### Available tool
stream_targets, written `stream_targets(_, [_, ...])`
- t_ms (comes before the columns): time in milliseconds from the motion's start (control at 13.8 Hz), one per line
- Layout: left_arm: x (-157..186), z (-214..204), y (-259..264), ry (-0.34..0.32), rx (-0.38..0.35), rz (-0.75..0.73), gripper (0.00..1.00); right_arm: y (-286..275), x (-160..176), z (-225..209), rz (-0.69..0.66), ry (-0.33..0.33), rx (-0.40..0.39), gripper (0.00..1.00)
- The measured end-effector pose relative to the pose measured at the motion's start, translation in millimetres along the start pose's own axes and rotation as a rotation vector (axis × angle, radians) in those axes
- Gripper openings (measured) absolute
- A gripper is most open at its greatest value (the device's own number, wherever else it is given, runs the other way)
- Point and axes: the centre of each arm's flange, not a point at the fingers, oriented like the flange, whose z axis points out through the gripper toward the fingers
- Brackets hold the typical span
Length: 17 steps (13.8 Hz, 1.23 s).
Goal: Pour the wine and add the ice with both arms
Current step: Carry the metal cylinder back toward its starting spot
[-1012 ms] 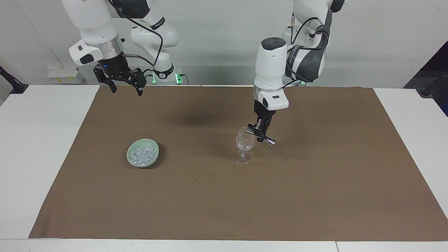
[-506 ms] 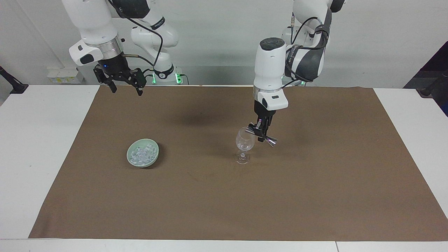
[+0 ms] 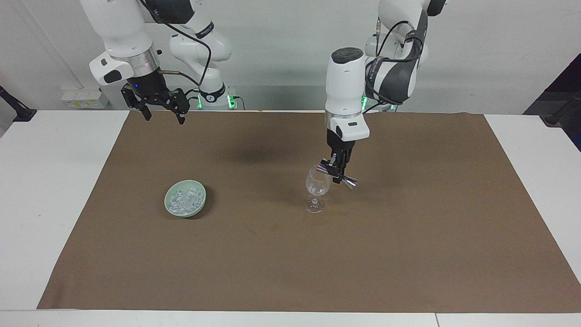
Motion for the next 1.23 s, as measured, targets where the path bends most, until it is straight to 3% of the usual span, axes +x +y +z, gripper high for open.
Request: stream_targets(1229, [2.4, -1.8, 0.4, 0.003, 0.008, -0.006, 0.22, 6.6, 3.7, -1.8, -0.031, 0.021, 0.004, 1.0])
